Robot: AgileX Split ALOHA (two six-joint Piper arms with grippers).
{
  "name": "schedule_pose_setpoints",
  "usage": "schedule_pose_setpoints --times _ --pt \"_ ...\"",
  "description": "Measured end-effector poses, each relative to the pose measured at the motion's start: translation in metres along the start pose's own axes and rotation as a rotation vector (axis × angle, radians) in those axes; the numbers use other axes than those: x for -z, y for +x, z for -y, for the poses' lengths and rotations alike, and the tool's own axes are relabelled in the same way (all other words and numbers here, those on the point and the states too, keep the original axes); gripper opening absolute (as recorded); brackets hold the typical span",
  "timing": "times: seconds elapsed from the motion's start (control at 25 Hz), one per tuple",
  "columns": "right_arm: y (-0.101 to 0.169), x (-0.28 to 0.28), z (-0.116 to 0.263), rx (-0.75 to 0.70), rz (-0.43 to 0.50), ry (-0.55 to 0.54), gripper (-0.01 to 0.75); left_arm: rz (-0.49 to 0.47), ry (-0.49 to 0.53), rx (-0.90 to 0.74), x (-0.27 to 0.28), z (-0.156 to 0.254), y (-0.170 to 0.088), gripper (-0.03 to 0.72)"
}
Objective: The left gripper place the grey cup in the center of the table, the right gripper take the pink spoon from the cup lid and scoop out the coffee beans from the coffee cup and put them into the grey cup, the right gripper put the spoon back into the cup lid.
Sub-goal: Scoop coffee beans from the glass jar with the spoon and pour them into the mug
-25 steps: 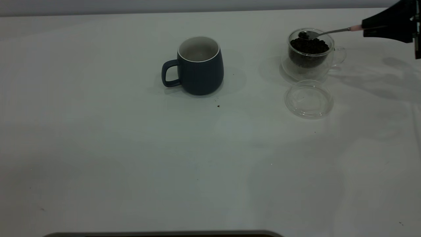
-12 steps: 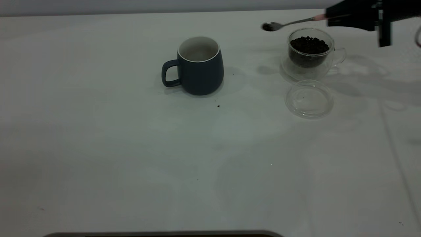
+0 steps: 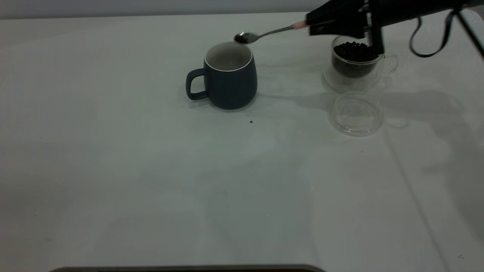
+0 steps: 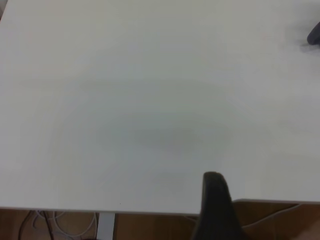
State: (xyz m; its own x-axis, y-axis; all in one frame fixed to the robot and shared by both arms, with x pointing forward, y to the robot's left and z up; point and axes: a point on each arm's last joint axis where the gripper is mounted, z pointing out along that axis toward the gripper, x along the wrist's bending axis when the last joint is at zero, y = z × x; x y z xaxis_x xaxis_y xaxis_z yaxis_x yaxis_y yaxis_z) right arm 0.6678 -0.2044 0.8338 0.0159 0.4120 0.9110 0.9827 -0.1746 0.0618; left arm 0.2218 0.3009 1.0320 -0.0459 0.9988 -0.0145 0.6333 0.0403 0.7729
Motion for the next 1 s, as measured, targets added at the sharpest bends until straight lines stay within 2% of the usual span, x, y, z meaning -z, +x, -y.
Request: schedule_pose_setpoints --times 0.24,0.48,0.72,1.0 --pt "-0.002 -0.019 0.000 0.110 0.124 -0.048 0.100 0.000 0.000 0.000 0.000 0.000 0.000 0.567" --pt "0.006 -0.029 0.002 0.400 0.172 -0.046 0.100 0.000 0.000 0.000 0.000 0.000 0.000 0.567" --pt "0.036 -0.022 -0.002 0.631 0.183 -0.061 0.100 0.000 0.000 0.000 0.000 0.000 0.000 0.567" --pt "0.072 -0.001 0.005 0.777 0.217 -0.030 0.100 0.000 0.000 -0.001 0.000 0.000 0.000 0.567"
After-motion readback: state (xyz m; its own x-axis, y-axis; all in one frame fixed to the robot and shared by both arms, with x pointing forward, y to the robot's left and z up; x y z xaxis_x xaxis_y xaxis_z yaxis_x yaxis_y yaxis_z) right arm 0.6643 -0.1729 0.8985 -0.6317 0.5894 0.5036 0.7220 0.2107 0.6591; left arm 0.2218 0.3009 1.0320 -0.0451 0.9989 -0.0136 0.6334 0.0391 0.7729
